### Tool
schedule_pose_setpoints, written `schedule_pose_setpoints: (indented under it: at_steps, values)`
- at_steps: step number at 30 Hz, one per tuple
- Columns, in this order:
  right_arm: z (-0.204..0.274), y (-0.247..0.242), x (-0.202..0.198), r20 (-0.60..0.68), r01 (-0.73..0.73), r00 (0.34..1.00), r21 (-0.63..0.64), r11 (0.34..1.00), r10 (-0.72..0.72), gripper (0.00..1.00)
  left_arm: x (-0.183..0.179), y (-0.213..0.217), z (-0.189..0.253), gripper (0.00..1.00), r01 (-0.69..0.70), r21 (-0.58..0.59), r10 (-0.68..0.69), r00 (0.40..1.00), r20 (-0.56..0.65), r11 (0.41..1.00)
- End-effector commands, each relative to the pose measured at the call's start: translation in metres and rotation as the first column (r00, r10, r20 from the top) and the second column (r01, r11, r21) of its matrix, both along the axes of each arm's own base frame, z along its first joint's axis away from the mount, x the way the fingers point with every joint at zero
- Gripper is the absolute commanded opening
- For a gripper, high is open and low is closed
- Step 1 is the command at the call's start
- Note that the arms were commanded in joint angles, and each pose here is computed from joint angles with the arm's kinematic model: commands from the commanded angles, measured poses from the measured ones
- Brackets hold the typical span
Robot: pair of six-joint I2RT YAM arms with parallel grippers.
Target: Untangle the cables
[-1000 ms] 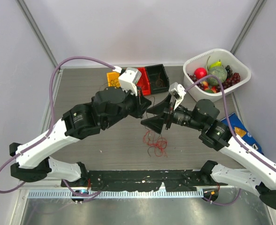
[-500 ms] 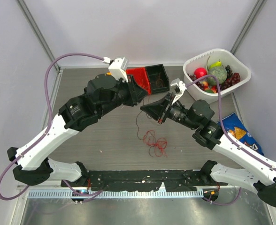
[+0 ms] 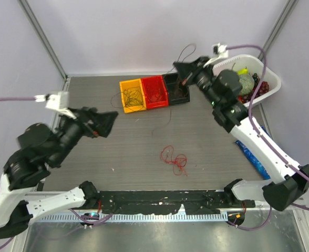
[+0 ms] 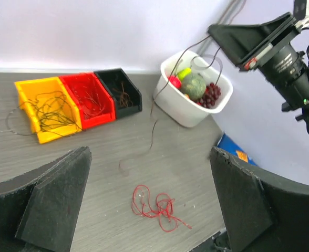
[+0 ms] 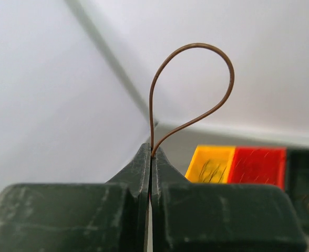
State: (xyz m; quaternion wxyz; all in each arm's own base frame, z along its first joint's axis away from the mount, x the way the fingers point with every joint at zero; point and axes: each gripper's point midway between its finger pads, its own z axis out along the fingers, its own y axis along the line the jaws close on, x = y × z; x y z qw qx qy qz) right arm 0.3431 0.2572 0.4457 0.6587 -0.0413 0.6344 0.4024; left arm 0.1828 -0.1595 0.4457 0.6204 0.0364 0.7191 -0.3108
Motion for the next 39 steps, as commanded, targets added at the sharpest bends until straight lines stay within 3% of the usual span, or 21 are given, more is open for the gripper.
schedule_pose_setpoints:
  at_steps: [1, 4, 10, 19, 24, 33, 39]
  values:
    - [0.070, -0.030, 0.036, 0.119, 0.077, 0.989, 0.115, 0.990, -0.091, 0.01, 0.002, 0.028, -0.029, 1.00, -0.099, 0.075, 0.100, 0.995, -0.012, 0.992]
    - [0.081, -0.045, 0.070, 0.173, 0.148, 0.971, 0.101, 0.984, -0.164, 0.01, 0.000, 0.017, -0.061, 1.00, -0.066, 0.069, 0.072, 0.994, -0.087, 0.995]
    - [0.050, -0.052, 0.151, 0.191, 0.257, 0.946, 0.045, 0.965, -0.261, 0.01, -0.010, -0.013, -0.100, 1.00, 0.036, 0.027, -0.029, 0.975, -0.222, 0.999]
    - [-0.038, -0.031, 0.226, 0.158, 0.272, 0.952, -0.032, 0.962, -0.264, 0.01, -0.010, -0.004, -0.109, 1.00, 0.013, 0.063, 0.002, 0.974, -0.225, 0.998]
    - [-0.040, -0.028, 0.232, 0.154, 0.267, 0.954, -0.034, 0.963, -0.259, 0.01, -0.008, -0.001, -0.108, 1.00, 0.004, 0.081, 0.014, 0.976, -0.218, 0.997]
    - [0.034, -0.041, 0.209, 0.257, 0.297, 0.921, 0.025, 0.955, -0.293, 0.01, -0.008, -0.002, -0.109, 1.00, 0.010, 0.097, 0.012, 0.976, -0.219, 0.995]
    - [0.057, -0.043, 0.201, 0.293, 0.293, 0.912, 0.028, 0.956, -0.288, 0.01, -0.008, -0.005, -0.111, 1.00, 0.016, 0.086, 0.004, 0.975, -0.221, 0.996]
